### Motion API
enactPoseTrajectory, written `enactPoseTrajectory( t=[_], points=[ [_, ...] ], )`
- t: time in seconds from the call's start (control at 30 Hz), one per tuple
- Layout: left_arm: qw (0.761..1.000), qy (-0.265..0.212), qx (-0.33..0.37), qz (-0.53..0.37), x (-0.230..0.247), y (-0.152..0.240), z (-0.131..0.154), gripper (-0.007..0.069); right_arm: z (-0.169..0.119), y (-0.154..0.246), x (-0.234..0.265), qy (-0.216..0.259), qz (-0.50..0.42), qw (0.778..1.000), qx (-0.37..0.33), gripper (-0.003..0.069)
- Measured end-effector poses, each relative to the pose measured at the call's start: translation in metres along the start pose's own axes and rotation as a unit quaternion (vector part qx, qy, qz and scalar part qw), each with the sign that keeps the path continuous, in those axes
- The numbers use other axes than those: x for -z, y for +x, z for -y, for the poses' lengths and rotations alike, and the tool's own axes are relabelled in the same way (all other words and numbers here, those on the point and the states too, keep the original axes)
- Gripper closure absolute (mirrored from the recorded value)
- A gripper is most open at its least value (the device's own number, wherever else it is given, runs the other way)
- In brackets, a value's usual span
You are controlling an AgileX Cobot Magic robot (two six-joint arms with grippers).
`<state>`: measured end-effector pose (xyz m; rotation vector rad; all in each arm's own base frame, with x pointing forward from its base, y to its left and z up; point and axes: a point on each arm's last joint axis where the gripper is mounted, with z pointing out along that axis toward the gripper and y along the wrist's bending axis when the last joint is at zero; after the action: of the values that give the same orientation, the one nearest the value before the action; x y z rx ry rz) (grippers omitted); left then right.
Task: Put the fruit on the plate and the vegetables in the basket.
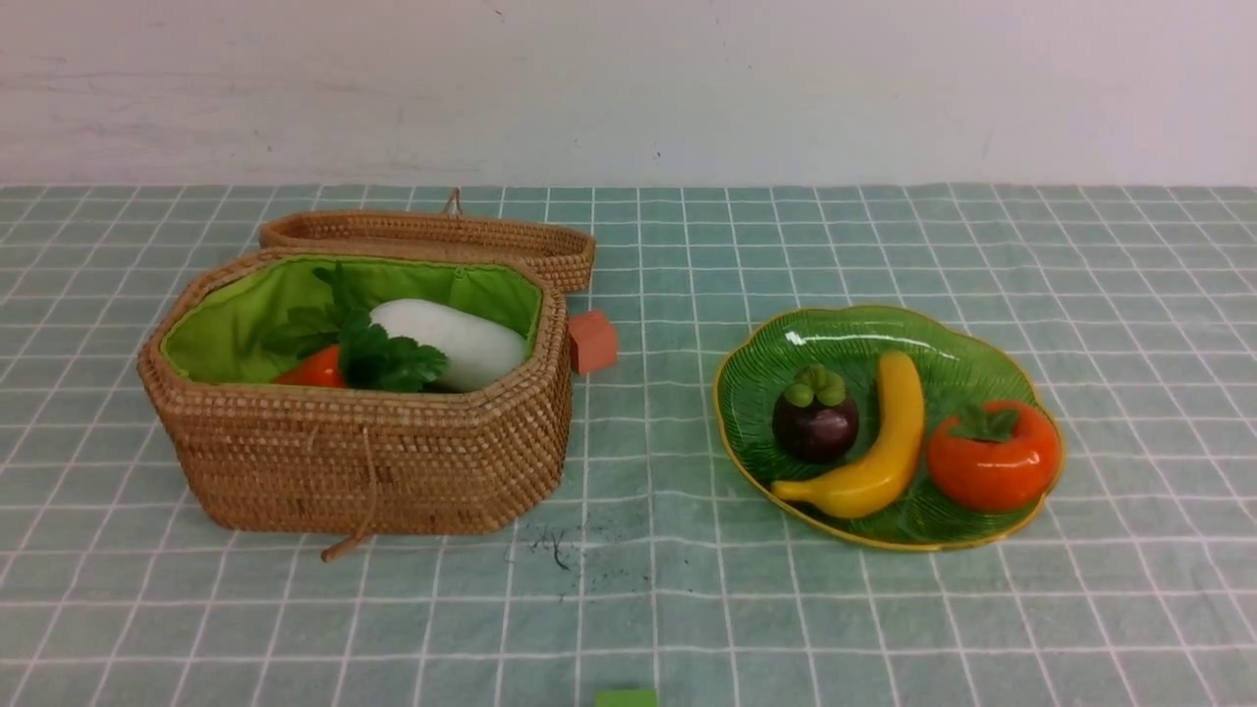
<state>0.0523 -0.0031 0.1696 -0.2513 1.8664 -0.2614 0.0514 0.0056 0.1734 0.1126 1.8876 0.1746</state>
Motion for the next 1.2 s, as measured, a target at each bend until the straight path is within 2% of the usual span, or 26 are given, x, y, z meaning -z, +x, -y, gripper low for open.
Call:
enactPoseTrajectory(
  t=[1.2],
  points=[
    [1.000, 0.000, 0.002, 0.000, 0.0000, 0.0000, 0.0000, 0.0635, 0.0000, 0.0000, 0.0000, 0.000, 0.000, 1.000, 0.000, 0.0565]
  ],
)
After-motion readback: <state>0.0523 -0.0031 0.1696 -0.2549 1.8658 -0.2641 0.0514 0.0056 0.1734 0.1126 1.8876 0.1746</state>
